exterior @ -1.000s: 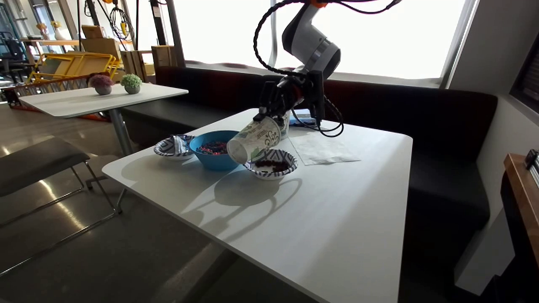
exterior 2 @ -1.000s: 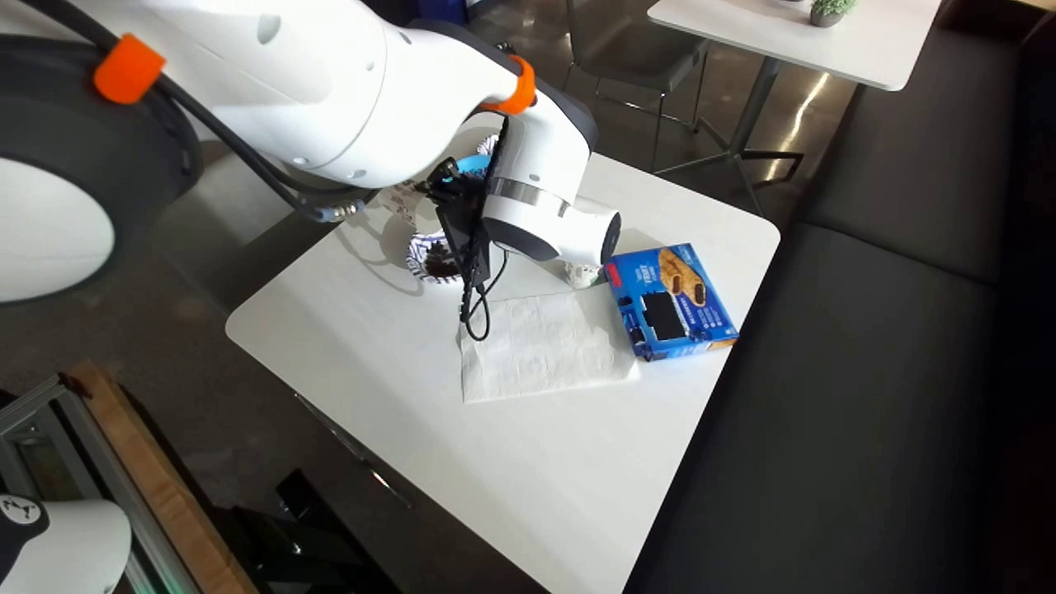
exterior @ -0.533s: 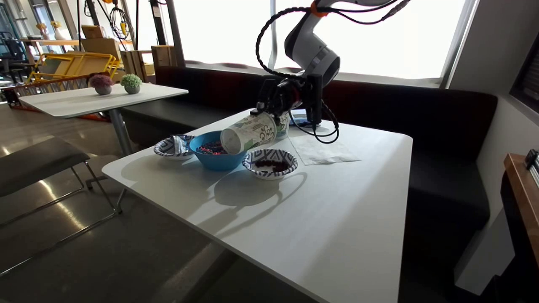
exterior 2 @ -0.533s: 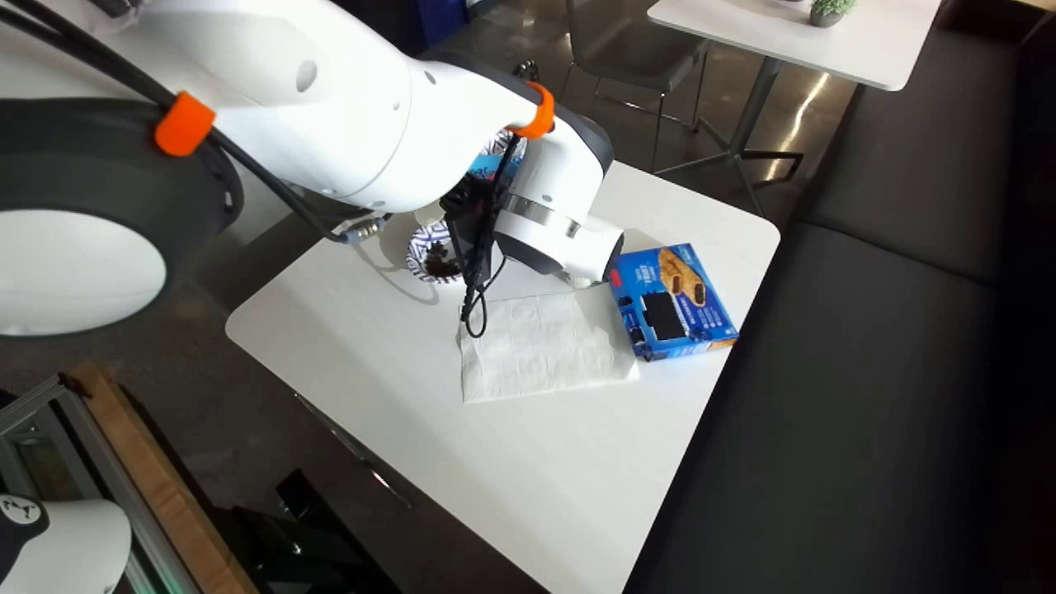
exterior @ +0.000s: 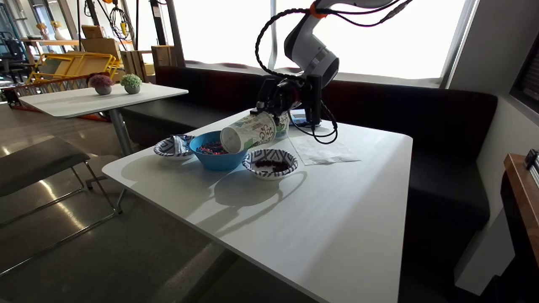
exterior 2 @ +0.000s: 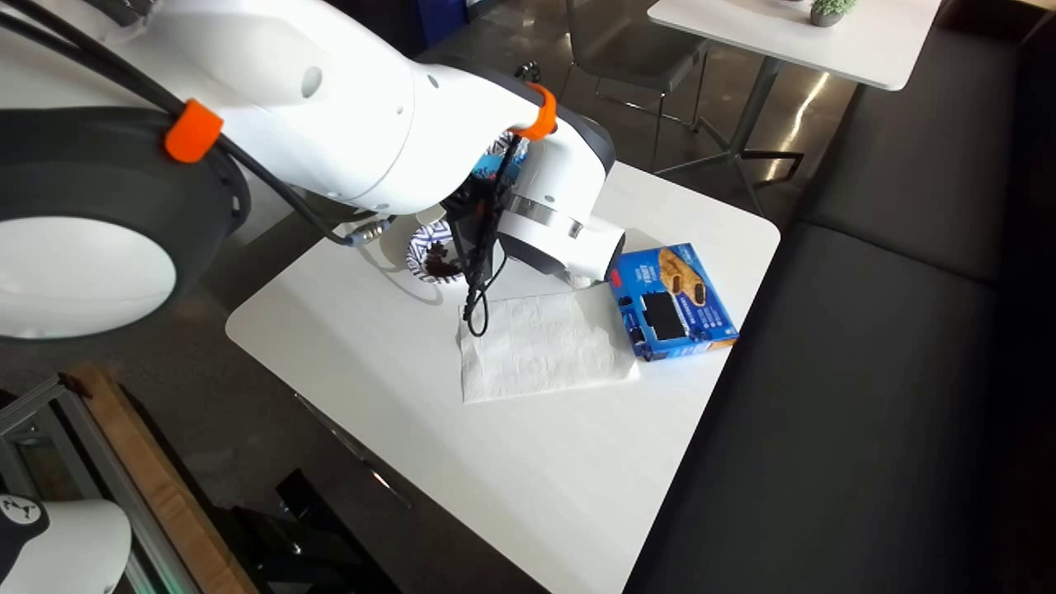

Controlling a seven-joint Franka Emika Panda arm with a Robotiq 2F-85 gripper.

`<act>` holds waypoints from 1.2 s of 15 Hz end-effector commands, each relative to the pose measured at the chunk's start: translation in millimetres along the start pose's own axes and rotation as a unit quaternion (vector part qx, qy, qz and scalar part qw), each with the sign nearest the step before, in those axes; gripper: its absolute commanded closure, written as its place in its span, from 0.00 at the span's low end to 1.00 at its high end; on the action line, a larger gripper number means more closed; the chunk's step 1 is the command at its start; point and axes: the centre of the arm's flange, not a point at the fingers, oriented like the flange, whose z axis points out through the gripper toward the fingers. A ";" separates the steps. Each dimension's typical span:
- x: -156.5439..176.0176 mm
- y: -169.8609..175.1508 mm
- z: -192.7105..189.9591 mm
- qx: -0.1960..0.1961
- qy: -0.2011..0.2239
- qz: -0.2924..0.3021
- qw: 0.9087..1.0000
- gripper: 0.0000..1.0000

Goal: Pour the beans out of the coffee cup into the bowl then put the cup on the right, into it

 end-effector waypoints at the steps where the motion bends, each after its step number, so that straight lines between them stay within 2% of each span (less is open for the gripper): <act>1: -2.2 -3.3 -0.4 0.022 -0.003 -0.012 1.000 0.99; 9: -15.6 -7.0 -6.4 0.108 -0.008 -0.026 0.994 0.99; 18: -20.8 6.9 3.5 0.150 -0.022 -0.016 0.988 0.99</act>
